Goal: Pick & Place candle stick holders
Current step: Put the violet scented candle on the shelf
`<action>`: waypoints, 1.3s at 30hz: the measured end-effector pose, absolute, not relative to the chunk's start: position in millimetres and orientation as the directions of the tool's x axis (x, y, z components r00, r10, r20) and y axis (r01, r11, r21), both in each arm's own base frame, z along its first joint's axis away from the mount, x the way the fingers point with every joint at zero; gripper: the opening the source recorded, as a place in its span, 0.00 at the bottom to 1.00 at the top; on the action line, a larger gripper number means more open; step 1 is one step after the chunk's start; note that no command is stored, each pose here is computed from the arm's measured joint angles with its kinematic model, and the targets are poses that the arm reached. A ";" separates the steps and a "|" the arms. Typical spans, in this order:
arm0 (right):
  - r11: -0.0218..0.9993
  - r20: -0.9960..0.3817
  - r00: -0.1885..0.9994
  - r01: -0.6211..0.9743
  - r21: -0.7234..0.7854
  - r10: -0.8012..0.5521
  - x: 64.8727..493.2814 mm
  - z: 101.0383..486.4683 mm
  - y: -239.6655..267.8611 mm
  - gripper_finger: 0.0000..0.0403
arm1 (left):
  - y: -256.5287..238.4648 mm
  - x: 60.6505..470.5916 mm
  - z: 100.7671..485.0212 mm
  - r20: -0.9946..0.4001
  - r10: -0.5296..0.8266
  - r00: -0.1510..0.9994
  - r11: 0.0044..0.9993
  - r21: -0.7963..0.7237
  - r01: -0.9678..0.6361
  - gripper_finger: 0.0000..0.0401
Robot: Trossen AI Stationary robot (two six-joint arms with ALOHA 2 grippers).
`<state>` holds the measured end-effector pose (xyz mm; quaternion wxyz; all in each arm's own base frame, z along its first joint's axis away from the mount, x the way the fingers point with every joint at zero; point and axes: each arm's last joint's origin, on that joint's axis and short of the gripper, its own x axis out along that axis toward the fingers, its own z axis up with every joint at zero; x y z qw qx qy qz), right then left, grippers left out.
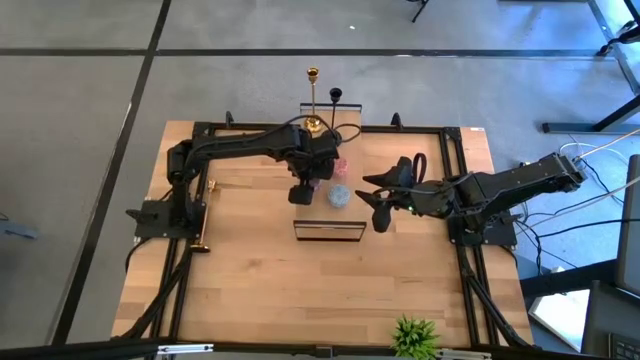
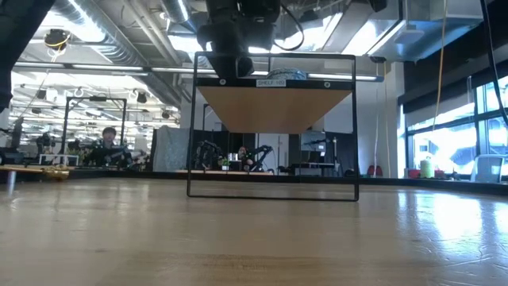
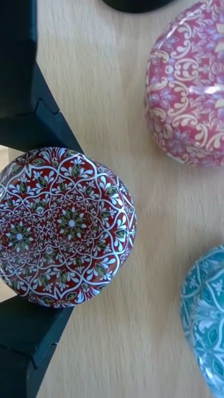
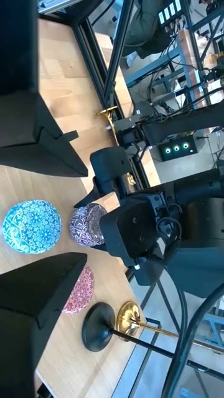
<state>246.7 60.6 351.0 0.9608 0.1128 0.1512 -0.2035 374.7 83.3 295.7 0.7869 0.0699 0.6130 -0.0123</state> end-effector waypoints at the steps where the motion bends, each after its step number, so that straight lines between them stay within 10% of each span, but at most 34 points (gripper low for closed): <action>1: 0.892 -0.336 0.872 0.425 0.156 -0.357 246.8 351.2 60.6 0.53 | 83.0 374.7 295.7 -0.966 0.066 0.248 0.990 0.095 0.106 0.75; 39: 0.887 -0.337 0.871 0.430 0.169 -0.358 246.7 351.0 60.6 0.53 | 80.2 377.4 296.2 -0.958 0.131 0.256 0.983 0.159 0.092 0.86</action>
